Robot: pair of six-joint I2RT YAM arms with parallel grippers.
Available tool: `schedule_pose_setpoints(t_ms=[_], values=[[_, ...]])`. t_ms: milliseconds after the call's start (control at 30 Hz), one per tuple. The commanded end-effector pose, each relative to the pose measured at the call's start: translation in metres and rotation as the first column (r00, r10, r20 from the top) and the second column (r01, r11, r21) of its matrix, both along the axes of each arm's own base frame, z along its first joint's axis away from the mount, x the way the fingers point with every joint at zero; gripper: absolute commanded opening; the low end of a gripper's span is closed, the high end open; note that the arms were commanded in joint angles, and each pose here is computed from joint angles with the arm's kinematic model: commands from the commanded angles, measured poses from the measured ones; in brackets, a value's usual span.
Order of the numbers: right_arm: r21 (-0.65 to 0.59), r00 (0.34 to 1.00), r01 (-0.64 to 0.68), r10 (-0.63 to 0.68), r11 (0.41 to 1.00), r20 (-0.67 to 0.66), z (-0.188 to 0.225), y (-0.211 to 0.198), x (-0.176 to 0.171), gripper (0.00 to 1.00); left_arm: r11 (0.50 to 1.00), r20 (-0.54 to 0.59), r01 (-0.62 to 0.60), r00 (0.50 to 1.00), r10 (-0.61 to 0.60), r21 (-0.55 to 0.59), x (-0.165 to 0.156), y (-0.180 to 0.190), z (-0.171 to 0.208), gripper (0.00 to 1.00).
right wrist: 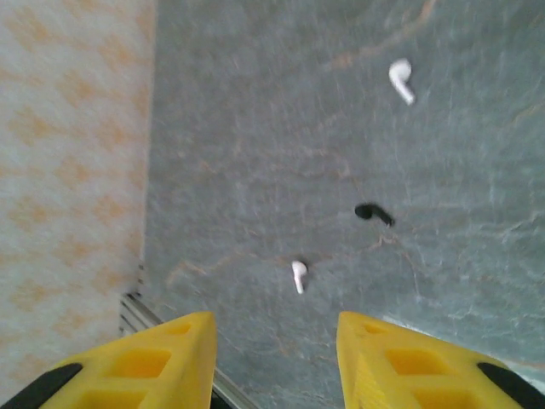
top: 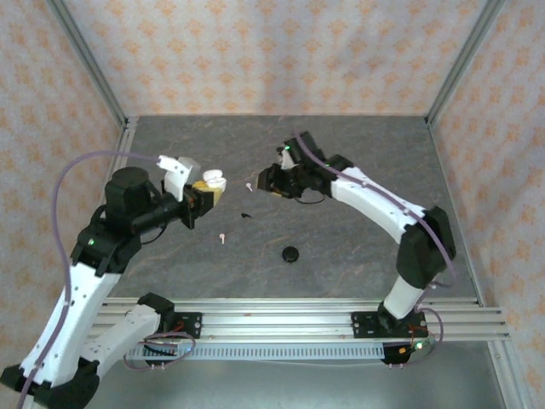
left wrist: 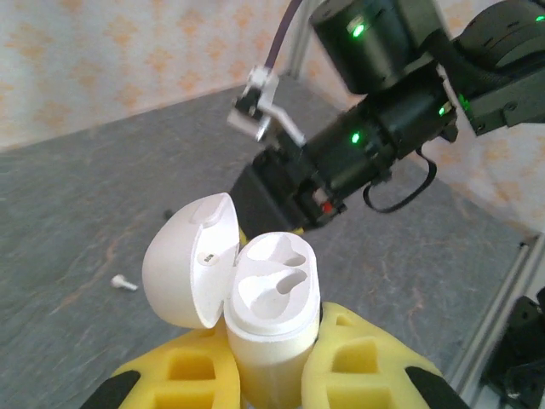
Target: Insert wireless bluetooth earbuds into charging case
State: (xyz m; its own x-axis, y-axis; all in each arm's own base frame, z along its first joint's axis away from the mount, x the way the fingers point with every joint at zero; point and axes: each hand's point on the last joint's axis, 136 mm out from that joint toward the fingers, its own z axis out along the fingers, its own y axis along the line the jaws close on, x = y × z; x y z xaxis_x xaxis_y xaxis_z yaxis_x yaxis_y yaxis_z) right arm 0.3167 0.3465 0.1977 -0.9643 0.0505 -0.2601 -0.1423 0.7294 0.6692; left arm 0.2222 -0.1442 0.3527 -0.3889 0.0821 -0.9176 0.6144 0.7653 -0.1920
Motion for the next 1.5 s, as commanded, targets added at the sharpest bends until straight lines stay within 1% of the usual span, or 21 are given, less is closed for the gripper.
schedule_pose_setpoints(t_ms=[0, 67, 200, 300, 433, 533, 600, 733, 800, 933, 1033, 1367, 1467], values=[[-0.091, 0.998, -0.006, 0.000, 0.996, -0.066, -0.021, 0.022, -0.011, 0.38, 0.990, -0.024, -0.110, 0.993, 0.113, 0.093, -0.018, 0.030, -0.020, 0.00], [-0.137, 0.992, -0.041, 0.023, 0.990, -0.127, -0.040, 0.043, -0.020, 0.36, 0.987, -0.005, -0.130, 0.991, 0.131, 0.092, -0.029, 0.036, -0.019, 0.00], [-0.198, 0.983, -0.066, 0.029, 0.978, -0.182, -0.067, 0.076, -0.036, 0.33, 0.984, -0.004, -0.161, 0.987, 0.162, 0.082, -0.045, 0.046, -0.018, 0.00], [-0.239, 0.981, -0.050, 0.003, 0.970, -0.196, -0.083, 0.095, -0.049, 0.30, 0.987, -0.011, -0.147, 0.989, 0.148, 0.070, -0.056, 0.046, -0.016, 0.00], [-0.308, 0.978, -0.039, -0.027, 0.951, -0.206, -0.103, 0.107, -0.060, 0.29, 0.982, -0.077, -0.182, 0.979, 0.187, 0.057, -0.064, 0.052, -0.026, 0.00], [-0.374, 0.981, -0.049, -0.025, 0.926, -0.191, -0.113, 0.110, -0.065, 0.35, 0.985, -0.131, -0.169, 0.977, 0.170, 0.018, -0.074, 0.049, -0.033, 0.00], [-0.404, 0.983, -0.060, -0.016, 0.913, -0.181, -0.120, 0.113, -0.066, 0.35, 0.984, -0.151, -0.178, 0.973, 0.174, -0.010, -0.079, 0.049, -0.037, 0.00], [-0.447, 0.986, -0.065, -0.011, 0.892, -0.167, -0.130, 0.114, -0.062, 0.35, 0.976, -0.113, -0.201, 0.975, 0.192, -0.081, -0.085, 0.052, -0.033, 0.00], [-0.465, 0.989, -0.063, -0.009, 0.883, -0.151, -0.130, 0.114, -0.058, 0.35, 0.974, -0.100, -0.208, 0.975, 0.198, -0.094, -0.086, 0.053, -0.032, 0.00], [-0.483, 0.991, -0.070, 0.007, 0.873, -0.131, -0.133, 0.117, -0.053, 0.35, 0.976, -0.127, -0.190, 0.976, 0.176, -0.108, -0.085, 0.048, -0.036, 0.00], [-0.504, 0.989, -0.091, 0.019, 0.859, -0.146, -0.139, 0.117, -0.053, 0.35, 0.976, -0.156, -0.191, 0.973, 0.173, -0.109, -0.081, 0.045, -0.042, 0.00], [-0.534, 0.984, -0.118, 0.027, 0.837, -0.175, -0.156, 0.112, -0.051, 0.34, 0.973, -0.167, -0.204, 0.968, 0.185, -0.104, -0.075, 0.045, -0.046, 0.00], [-0.531, 0.981, -0.131, 0.033, 0.837, -0.189, -0.161, 0.113, -0.051, 0.32, 0.974, -0.181, -0.199, 0.967, 0.179, -0.103, -0.074, 0.043, -0.050, 0.00]])
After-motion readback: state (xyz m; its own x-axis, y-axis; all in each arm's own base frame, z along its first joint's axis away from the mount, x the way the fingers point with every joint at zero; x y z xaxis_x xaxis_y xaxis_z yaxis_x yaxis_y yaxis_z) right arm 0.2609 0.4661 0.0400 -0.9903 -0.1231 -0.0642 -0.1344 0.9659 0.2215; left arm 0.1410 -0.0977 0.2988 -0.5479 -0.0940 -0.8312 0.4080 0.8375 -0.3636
